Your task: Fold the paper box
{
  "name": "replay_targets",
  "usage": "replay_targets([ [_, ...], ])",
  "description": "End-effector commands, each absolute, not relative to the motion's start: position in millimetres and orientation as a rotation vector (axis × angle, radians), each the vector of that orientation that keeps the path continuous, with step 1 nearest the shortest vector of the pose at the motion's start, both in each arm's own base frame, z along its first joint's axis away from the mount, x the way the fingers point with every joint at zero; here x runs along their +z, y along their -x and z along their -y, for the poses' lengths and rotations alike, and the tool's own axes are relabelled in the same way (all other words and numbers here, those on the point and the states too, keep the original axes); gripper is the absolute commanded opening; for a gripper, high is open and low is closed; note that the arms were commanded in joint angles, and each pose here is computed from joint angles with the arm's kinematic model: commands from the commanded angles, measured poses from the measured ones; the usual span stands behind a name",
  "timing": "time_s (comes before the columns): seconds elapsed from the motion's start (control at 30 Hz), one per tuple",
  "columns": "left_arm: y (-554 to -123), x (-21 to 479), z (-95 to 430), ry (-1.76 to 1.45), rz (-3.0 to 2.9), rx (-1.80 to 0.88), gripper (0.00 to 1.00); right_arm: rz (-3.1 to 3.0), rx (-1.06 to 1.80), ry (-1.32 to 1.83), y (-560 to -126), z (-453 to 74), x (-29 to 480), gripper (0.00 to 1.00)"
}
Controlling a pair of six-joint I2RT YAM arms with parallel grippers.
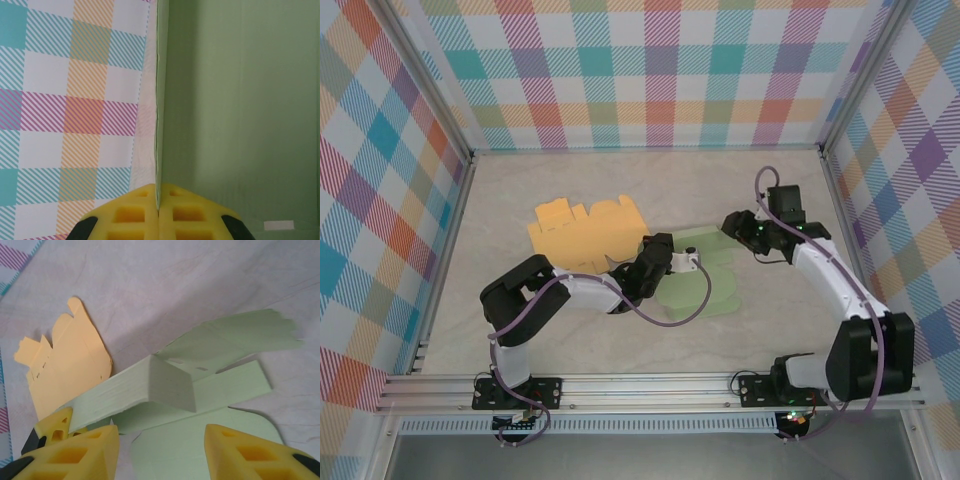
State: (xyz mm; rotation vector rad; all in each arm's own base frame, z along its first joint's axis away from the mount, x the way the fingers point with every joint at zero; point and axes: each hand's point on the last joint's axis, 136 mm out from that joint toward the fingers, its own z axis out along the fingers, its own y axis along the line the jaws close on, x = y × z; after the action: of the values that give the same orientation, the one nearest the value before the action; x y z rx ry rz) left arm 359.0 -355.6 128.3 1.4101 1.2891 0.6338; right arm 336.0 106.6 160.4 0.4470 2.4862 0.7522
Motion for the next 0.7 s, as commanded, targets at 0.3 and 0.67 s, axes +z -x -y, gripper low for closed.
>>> replay_targets([
  [0.3, -359.4, 138.4, 343.1, -1.288, -1.371, 0.478, 0.00, -2.580, 0.791, -0.548, -313.8, -99.7, 89.2, 0.48],
  [0.67, -363.0, 141.1, 332.3, -1.266, -1.395, 0.450, 0.00, -2.575, 0.778, -0.547, -334.7, -100.4, 65.8, 0.47],
])
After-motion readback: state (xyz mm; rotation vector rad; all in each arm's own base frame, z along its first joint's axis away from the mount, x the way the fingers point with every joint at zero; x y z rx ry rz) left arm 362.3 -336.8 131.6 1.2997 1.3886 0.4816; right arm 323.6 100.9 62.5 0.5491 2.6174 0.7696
